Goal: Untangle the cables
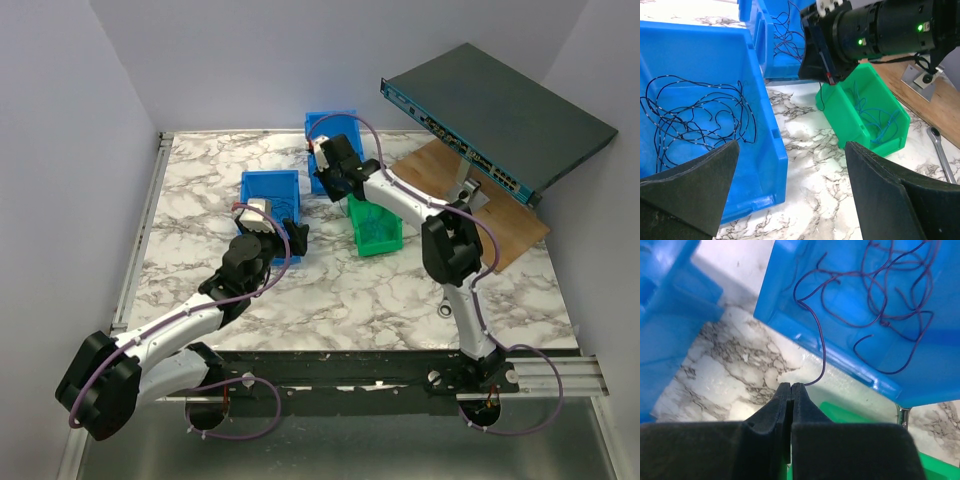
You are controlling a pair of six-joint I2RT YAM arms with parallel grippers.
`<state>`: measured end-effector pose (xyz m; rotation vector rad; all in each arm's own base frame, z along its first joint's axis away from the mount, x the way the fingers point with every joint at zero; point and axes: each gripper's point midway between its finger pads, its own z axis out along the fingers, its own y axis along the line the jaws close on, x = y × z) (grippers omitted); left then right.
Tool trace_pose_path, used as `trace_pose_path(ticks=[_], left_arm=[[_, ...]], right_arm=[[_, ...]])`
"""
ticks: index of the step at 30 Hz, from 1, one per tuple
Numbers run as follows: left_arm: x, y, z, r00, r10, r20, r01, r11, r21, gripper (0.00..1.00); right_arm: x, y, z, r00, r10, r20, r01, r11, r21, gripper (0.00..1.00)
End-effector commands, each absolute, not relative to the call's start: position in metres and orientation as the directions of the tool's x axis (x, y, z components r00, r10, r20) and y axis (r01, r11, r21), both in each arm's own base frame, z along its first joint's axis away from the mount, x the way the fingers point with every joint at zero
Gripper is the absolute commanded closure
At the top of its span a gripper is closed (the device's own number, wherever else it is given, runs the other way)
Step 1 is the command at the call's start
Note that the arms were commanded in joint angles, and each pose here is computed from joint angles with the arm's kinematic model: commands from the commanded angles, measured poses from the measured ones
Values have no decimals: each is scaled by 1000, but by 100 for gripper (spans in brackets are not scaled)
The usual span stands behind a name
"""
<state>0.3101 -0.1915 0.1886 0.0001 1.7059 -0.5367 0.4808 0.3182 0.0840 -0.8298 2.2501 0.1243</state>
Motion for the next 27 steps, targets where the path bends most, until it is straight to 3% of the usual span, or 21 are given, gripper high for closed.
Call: trace_pose_path(ticks=[1, 12, 20, 21, 25, 27], left_arm=[[312, -197, 200, -199, -296, -934, 323, 881, -347, 11], [312, -199, 199, -202, -294, -934, 328, 878, -347, 10], [313, -201, 198, -208, -290, -934, 328, 879, -346, 10], [313, -200, 197, -209, -289, -934, 328, 880, -345, 10], [313, -200, 198, -206, -288, -935, 327, 881, -343, 10], [313, -201, 198, -206, -288, -935, 330, 879, -343, 10]], right_arm=[[521, 317, 150, -467, -354, -811, -470, 875, -111, 99], [600, 311, 167, -446, -4, -895, -345, 924, 168, 99], [624, 317, 149, -405, 12, -914, -342, 925, 164, 98], [623, 317, 143, -412, 6, -911, -344, 925, 162, 93], [617, 317, 147, -422, 6, -907, -351, 921, 169, 44], [613, 315, 158, -415, 12, -910, -351, 920, 172, 36]])
